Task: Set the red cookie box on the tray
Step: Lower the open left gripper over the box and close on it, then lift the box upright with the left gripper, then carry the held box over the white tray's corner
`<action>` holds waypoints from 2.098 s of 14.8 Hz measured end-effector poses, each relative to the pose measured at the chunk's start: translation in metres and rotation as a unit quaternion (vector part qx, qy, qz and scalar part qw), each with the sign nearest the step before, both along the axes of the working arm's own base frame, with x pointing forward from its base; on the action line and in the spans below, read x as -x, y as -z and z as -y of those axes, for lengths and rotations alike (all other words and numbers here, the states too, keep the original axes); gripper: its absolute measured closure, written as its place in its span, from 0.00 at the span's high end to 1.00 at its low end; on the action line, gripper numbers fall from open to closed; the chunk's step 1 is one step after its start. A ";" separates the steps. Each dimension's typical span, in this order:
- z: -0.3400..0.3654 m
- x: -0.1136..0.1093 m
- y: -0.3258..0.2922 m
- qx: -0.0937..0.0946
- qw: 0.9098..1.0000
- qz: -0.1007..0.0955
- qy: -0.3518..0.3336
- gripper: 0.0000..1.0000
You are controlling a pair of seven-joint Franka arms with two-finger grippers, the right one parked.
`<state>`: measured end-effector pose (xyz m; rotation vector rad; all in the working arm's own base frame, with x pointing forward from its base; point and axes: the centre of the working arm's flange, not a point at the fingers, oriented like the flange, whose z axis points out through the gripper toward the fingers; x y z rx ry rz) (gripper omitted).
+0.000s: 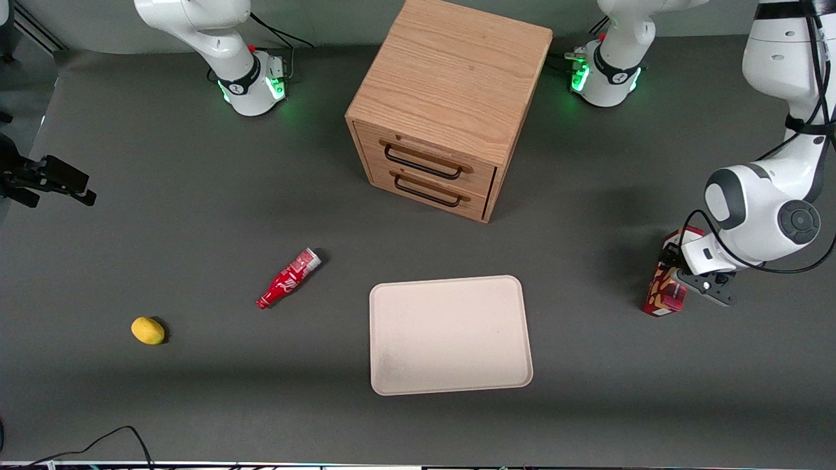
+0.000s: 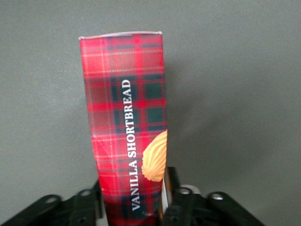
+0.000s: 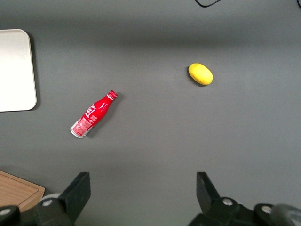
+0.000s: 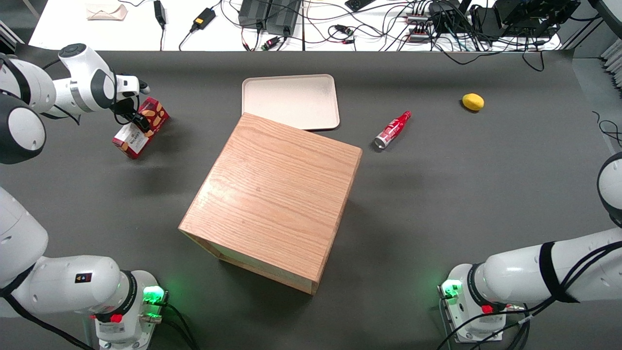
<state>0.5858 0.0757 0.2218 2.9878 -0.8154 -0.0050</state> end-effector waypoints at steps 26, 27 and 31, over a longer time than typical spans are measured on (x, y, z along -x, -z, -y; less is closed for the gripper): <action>0.225 -0.026 -0.326 0.033 0.964 -0.094 -0.247 0.22; 0.248 -0.031 -0.317 0.042 0.961 -0.085 -0.261 0.22; 0.315 -0.058 -0.241 0.042 0.954 -0.053 -0.293 0.22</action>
